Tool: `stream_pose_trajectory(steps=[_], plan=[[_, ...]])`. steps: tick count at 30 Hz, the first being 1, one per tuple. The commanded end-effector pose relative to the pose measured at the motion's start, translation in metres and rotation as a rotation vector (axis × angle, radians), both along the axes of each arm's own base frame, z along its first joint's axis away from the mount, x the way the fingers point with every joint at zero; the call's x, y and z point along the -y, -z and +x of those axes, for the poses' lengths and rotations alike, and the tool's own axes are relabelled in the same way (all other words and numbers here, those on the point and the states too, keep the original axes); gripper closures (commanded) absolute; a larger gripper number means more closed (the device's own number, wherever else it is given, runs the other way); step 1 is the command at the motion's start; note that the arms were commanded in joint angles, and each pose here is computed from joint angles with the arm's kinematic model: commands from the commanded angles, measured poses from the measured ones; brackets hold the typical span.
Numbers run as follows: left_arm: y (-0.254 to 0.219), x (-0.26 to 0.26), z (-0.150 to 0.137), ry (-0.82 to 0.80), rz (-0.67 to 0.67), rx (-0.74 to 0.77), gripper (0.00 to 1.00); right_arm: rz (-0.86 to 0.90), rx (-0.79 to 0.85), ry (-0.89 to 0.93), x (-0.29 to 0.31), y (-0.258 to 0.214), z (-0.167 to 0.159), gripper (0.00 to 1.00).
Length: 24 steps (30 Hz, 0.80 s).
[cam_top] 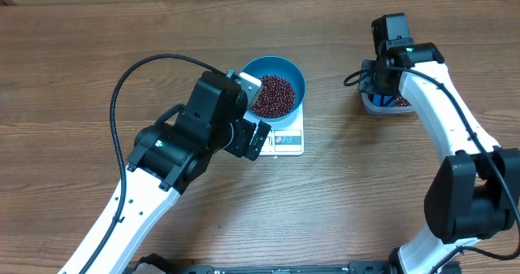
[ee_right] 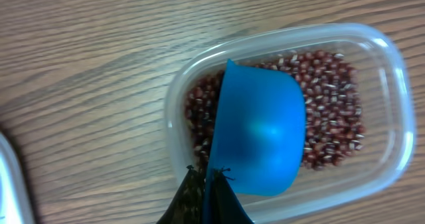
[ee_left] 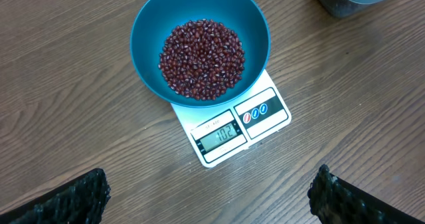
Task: Scoop item into bowl and weigh 150g on scale
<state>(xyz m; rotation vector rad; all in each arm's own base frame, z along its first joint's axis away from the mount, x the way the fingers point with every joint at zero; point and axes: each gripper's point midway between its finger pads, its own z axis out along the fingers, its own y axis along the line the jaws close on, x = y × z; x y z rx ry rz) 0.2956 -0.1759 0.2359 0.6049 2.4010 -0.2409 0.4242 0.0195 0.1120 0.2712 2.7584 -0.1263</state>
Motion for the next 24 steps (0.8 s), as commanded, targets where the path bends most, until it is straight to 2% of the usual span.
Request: stream_pose_trajectory(steps=[1,11,16,24], plan=[[-0.01,0.0,0.001,0.009,-0.013,0.026,0.0,0.14,-0.01,-0.029,-0.016,0.007,0.002,0.96],[-0.01,0.0,0.001,0.009,-0.013,0.026,0.0,0.49,0.023,-0.035,0.0,-0.006,0.007,0.96],[-0.01,0.0,0.001,0.009,-0.013,0.026,0.01,0.555,0.032,0.011,0.018,-0.01,0.005,0.96],[-0.01,0.0,0.001,0.009,-0.013,0.026,0.0,0.563,0.034,0.077,0.044,-0.009,0.0,0.96]])
